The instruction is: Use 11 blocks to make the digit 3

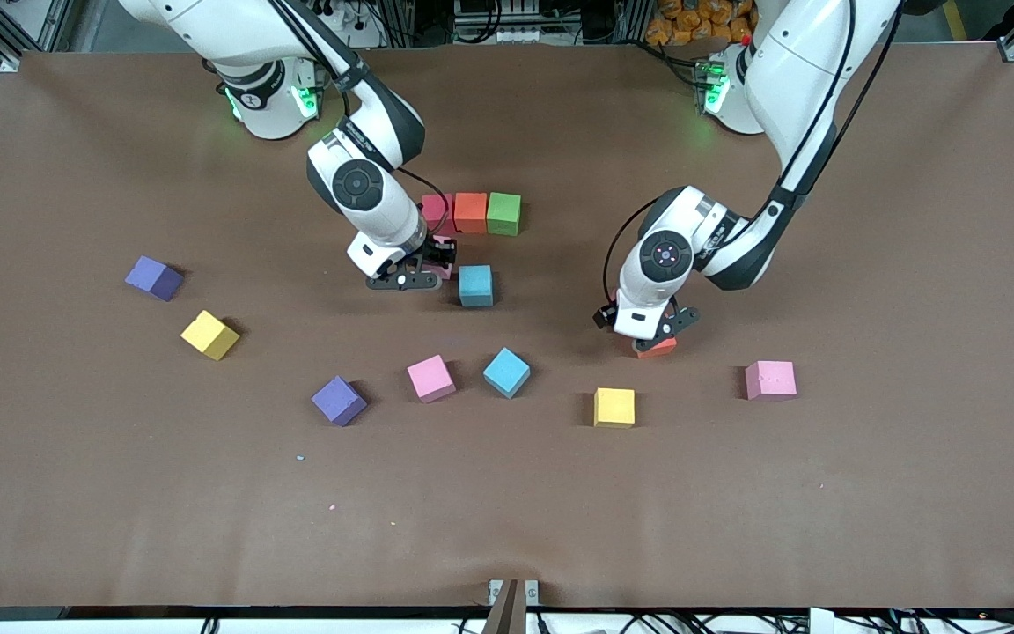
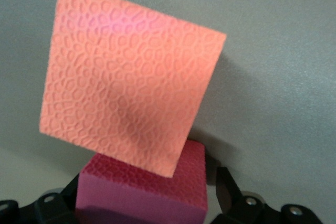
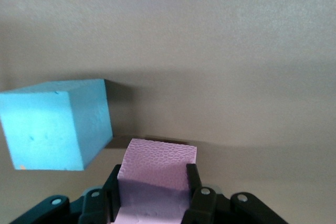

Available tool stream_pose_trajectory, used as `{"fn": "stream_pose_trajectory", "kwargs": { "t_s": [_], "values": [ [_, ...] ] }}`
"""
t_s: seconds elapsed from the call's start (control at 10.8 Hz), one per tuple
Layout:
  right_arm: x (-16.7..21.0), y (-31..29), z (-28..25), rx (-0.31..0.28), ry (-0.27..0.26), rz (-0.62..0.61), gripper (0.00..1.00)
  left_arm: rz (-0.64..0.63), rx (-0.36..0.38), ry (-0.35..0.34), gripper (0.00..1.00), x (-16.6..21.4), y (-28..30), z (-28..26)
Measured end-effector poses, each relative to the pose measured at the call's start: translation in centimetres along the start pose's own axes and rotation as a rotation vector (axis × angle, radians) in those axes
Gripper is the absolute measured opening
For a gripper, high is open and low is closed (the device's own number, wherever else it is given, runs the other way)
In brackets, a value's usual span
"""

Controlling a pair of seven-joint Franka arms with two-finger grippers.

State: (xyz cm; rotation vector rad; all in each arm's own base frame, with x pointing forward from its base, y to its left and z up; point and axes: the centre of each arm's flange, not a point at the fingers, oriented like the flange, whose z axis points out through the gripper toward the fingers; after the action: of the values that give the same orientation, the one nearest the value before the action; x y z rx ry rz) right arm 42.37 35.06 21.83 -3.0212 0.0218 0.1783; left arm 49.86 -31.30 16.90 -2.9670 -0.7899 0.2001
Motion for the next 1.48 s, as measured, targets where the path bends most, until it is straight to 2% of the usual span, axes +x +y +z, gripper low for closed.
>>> {"fn": "stream_pose_trajectory", "kwargs": {
  "t_s": [1.48],
  "values": [
    [-1.7,0.0,1.4,0.001,-0.002,-0.021,0.52,0.002,0.000,-0.003,1.00,0.0,0.3,0.5]
  ]
}}
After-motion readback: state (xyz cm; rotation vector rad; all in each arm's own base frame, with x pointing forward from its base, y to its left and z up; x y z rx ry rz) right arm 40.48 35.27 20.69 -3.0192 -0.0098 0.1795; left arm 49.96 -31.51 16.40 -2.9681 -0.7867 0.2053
